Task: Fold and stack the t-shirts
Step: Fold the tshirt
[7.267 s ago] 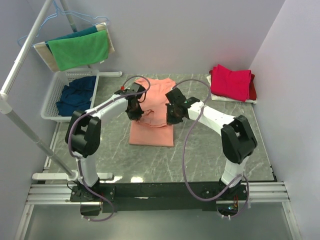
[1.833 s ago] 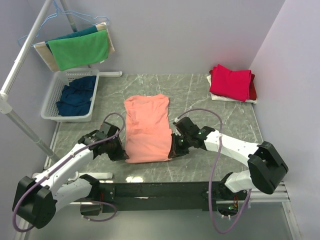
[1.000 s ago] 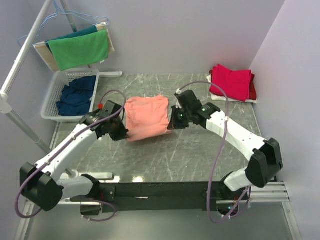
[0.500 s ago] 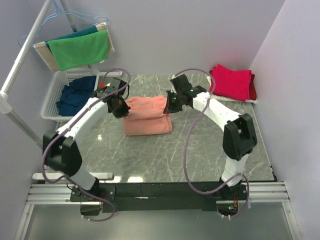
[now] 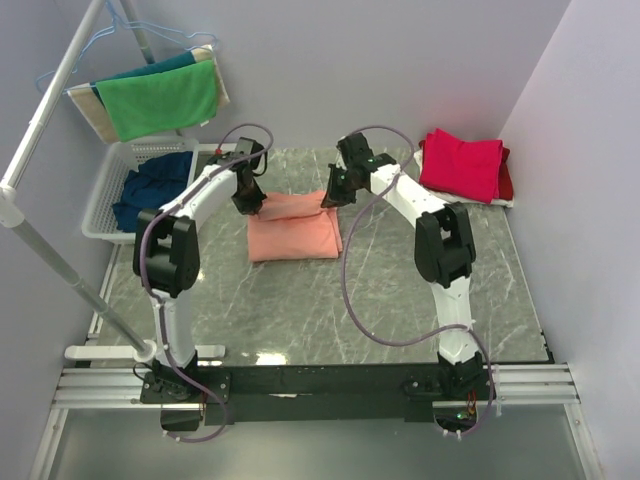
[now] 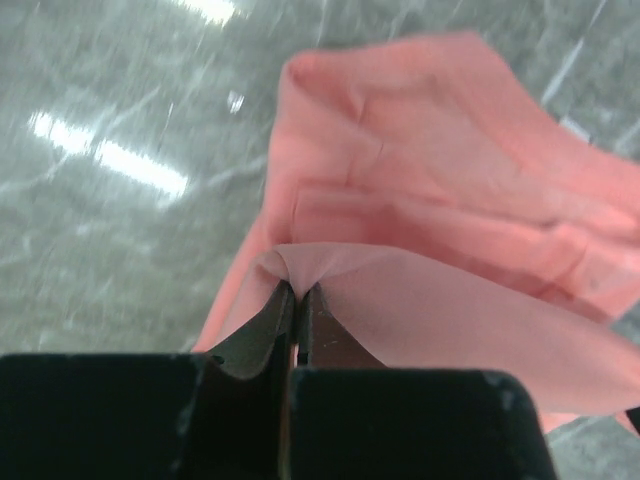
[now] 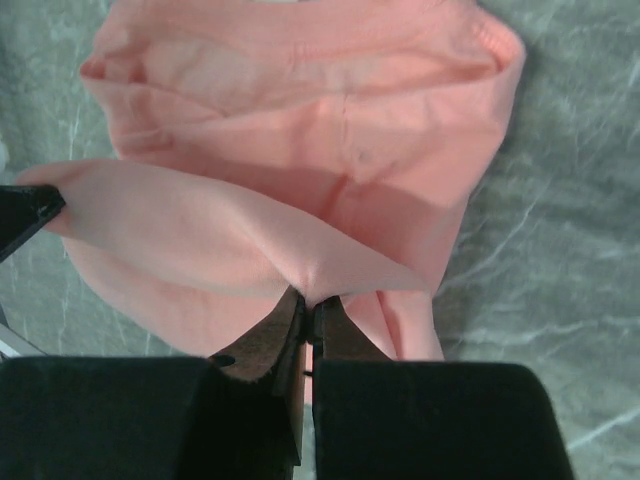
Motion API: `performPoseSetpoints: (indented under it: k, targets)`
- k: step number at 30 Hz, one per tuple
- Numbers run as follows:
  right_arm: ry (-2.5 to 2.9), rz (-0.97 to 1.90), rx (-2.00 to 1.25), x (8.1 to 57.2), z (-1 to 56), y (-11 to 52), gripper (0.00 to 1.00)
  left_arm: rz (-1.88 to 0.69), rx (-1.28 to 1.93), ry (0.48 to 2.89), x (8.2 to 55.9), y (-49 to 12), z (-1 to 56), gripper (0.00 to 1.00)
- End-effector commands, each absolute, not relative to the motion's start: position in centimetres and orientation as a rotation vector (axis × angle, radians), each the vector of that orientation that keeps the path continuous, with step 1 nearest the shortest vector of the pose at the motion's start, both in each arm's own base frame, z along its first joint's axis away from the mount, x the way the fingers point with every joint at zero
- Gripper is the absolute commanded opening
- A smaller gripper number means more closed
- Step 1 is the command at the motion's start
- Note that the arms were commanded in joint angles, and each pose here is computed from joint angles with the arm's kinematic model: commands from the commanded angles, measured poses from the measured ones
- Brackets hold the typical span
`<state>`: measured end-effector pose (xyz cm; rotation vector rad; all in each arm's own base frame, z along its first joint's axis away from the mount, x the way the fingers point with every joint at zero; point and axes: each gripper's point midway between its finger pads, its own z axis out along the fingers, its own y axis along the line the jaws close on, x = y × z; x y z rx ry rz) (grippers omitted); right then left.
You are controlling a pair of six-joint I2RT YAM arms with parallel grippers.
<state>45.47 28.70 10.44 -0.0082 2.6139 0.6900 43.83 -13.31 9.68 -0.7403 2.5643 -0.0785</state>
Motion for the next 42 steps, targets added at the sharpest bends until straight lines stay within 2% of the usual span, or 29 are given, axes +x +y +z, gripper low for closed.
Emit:
performPoseSetpoints:
  k: [1, 7, 9, 10, 11, 12, 14, 16, 20, 26, 35, 42]
  targets:
    - [2.575, 0.719, 0.022, 48.3, 11.0, 28.1, 0.0, -0.093, -0.702, 2.51, 47.7, -12.8, 10.7, 0.01]
    - [2.572, 0.776, 0.058, 50.4, 9.4, 28.2, 0.0, -0.106, -0.684, 2.519, 50.8, -12.7, 9.1, 0.01]
    - [2.57, 0.797, 0.074, 50.9, 9.3, 28.0, 0.04, -0.105, -0.684, 2.537, 51.1, -12.7, 8.3, 0.26]
    - [2.563, 0.812, 0.073, 51.2, 9.2, 28.1, 0.1, -0.107, -0.683, 2.523, 51.6, -12.6, 8.6, 0.42]
    - [2.557, 0.825, 0.073, 51.3, 9.3, 28.1, 0.23, -0.091, -0.686, 2.508, 51.8, -12.2, 8.7, 0.66]
    - [2.548, 0.823, 0.085, 51.5, 9.3, 27.7, 0.32, -0.1, -0.678, 2.483, 52.2, -12.2, 9.4, 0.72]
    - [2.482, 0.831, 0.09, 52.4, 10.7, 27.3, 0.41, -0.104, -0.687, 2.424, 53.3, -11.5, 10.1, 0.78]
    - [2.399, 0.839, 0.102, 53.7, 13.0, 26.6, 0.45, -0.132, -0.693, 2.349, 54.5, -10.8, 11.7, 0.8]
    - [2.31, 0.825, 0.137, 55.6, 16.0, 25.2, 0.46, -0.15, -0.676, 2.235, 55.8, -10.2, 14.8, 0.81]
    - [2.327, 0.76, 0.141, 54.4, 17.0, 24.1, 0.46, -0.219, -0.605, 2.221, 54.2, -10.7, 17.3, 0.81]
    - [2.468, 0.673, -0.008, 47.5, 15.0, 26.1, 0.45, -0.433, -0.387, 2.449, 47.3, -16.3, 13.6, 0.74]
    - [2.566, 0.808, -0.072, 43.3, 12.1, 29.2, 0.41, -0.565, -0.334, 2.587, 42.8, -19.5, 9.4, 0.68]
